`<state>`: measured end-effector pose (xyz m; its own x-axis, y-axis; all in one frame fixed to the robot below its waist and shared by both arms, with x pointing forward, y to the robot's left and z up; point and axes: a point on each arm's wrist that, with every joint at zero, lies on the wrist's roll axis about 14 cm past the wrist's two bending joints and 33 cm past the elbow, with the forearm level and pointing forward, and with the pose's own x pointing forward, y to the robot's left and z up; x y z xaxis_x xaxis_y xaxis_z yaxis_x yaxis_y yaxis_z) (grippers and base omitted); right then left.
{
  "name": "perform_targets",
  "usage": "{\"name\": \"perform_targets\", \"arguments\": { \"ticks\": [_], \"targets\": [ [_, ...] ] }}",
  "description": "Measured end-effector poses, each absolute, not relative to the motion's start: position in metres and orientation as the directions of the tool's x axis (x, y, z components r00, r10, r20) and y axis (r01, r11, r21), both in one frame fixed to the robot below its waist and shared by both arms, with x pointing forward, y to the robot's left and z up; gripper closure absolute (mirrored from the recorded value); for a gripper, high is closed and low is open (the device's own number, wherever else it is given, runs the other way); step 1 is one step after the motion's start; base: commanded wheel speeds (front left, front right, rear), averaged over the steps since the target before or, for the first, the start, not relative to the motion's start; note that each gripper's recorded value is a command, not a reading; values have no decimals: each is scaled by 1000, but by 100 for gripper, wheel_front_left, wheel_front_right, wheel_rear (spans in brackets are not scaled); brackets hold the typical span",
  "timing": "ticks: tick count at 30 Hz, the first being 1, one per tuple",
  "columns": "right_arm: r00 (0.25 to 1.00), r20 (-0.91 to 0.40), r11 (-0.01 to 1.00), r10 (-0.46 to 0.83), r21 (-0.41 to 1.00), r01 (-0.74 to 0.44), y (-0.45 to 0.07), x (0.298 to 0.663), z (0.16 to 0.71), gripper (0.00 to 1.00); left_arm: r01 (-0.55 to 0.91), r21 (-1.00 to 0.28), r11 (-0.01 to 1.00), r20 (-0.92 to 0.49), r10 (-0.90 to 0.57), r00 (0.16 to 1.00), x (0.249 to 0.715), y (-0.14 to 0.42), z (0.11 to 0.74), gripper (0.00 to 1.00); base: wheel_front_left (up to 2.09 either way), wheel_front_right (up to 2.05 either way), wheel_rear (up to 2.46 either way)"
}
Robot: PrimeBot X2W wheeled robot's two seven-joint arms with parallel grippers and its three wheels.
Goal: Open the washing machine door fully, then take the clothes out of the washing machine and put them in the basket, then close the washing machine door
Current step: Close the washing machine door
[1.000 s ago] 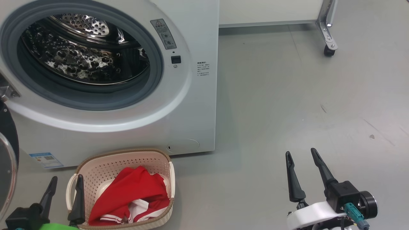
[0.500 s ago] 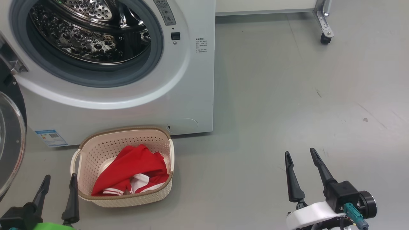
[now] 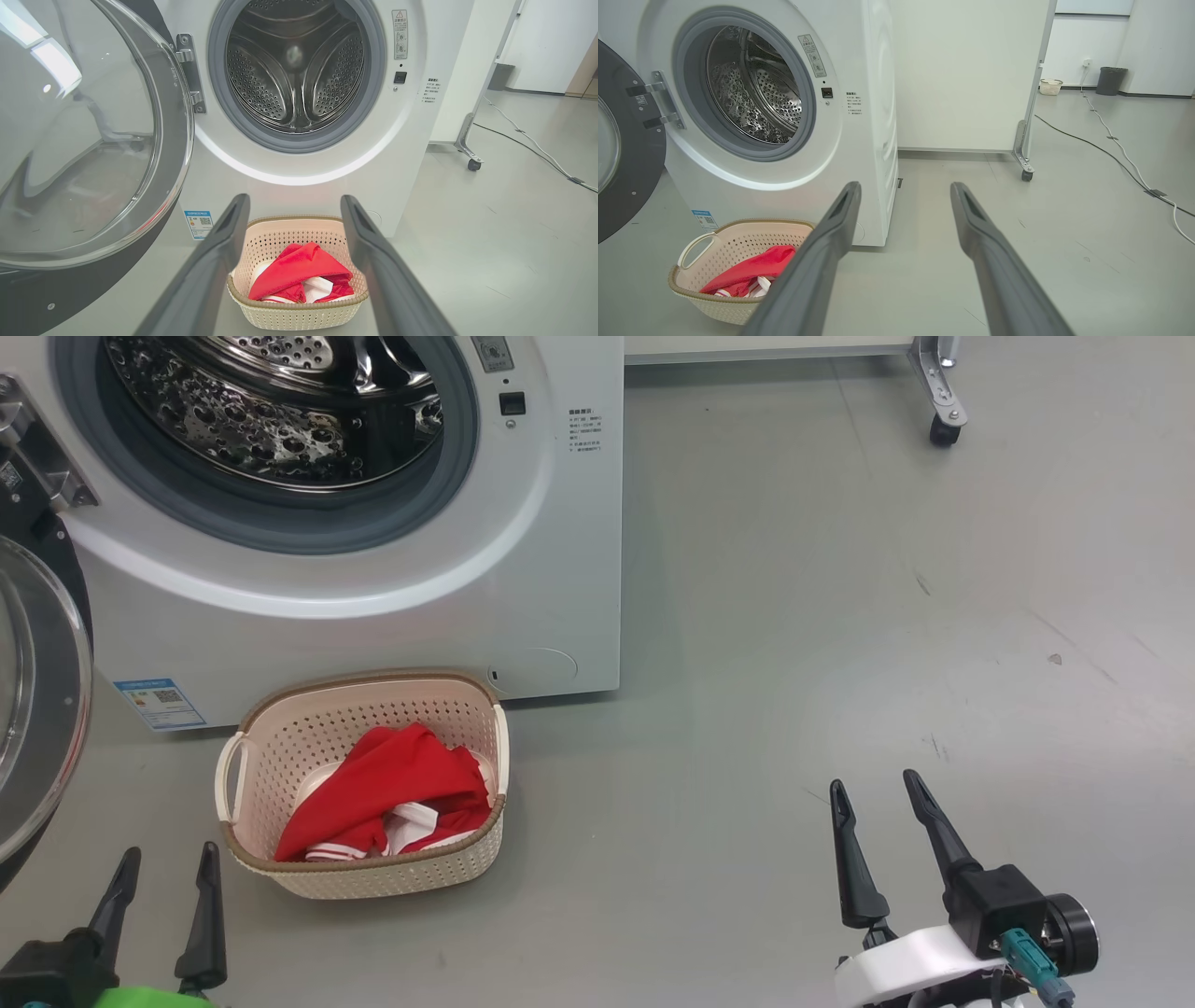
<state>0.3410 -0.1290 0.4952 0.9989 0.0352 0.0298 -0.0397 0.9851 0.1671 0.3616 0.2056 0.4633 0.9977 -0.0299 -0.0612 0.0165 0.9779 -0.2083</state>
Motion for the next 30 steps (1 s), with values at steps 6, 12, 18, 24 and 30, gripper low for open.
{"name": "perform_targets", "arguments": {
  "ticks": [6, 12, 18, 24, 30],
  "targets": [
    [999, 30, 985, 40, 167, -45, -127, 340, 495, 0, 18, -205, 979, -59, -30, 998, 361, 205, 464, 0, -40, 40, 0],
    [999, 29, 985, 43, 167, -47, -127, 340, 495, 0, 17, -207, 978, -58, -30, 998, 360, 204, 464, 0, -17, 17, 0],
    [999, 27, 985, 44, 167, -48, -126, 341, 494, 0, 15, -210, 978, -60, -29, 998, 360, 204, 463, 0, 0, 0, 0],
    [999, 24, 985, 44, 167, -47, -126, 341, 493, 0, 19, -205, 979, -63, -32, 997, 360, 203, 462, 0, 0, 0, 0],
    [999, 22, 985, 45, 167, -48, -126, 342, 493, 0, 21, -188, 982, -66, -34, 997, 360, 203, 462, 0, 0, 0, 0]
  ]
}}
